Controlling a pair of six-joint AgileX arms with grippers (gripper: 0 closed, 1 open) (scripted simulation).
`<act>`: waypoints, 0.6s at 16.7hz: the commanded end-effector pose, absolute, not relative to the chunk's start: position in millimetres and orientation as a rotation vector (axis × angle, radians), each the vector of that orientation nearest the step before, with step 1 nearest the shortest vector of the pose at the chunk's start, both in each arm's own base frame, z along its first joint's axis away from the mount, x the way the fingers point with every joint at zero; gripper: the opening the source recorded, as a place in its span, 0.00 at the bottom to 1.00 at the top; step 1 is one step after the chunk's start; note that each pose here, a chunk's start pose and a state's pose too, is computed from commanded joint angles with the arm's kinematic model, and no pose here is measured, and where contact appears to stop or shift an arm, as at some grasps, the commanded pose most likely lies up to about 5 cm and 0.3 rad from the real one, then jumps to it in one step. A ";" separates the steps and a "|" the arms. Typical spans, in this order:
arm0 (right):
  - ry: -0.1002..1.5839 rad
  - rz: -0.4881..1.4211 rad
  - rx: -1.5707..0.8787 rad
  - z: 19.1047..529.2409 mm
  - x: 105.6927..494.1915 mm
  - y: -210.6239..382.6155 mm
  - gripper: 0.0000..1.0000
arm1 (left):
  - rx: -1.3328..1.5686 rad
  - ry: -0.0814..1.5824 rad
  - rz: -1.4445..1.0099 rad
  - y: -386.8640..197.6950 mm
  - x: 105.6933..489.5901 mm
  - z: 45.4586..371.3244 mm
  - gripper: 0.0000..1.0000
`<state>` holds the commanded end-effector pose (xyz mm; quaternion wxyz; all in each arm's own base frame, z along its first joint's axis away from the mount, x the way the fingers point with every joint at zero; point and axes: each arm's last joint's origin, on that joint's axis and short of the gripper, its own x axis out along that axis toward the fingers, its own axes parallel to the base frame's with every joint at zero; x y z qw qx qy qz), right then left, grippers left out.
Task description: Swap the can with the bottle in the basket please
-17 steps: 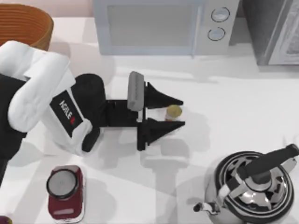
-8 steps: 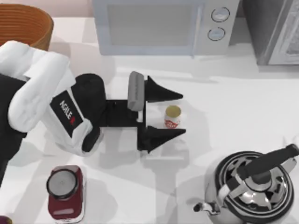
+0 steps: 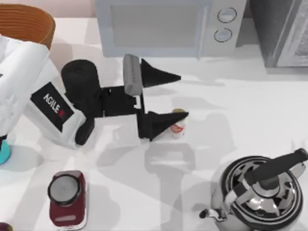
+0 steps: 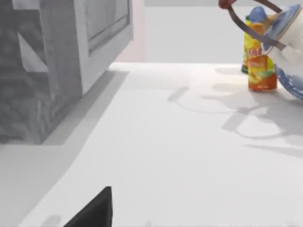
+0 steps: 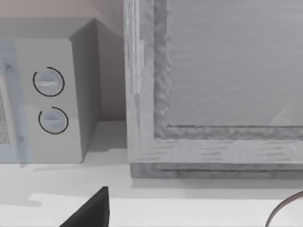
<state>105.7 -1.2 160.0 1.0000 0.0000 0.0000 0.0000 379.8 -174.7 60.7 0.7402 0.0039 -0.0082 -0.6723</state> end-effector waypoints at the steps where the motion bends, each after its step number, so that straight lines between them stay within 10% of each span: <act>1: 0.000 0.000 0.000 160.0 105.7 -1.2 1.00 | 0.011 -0.023 -1.435 -169.4 379.2 77.2 1.00; 10: 0.000 0.000 0.000 160.0 105.7 -1.2 1.00 | 0.015 -0.069 -0.921 -86.4 286.3 240.9 1.00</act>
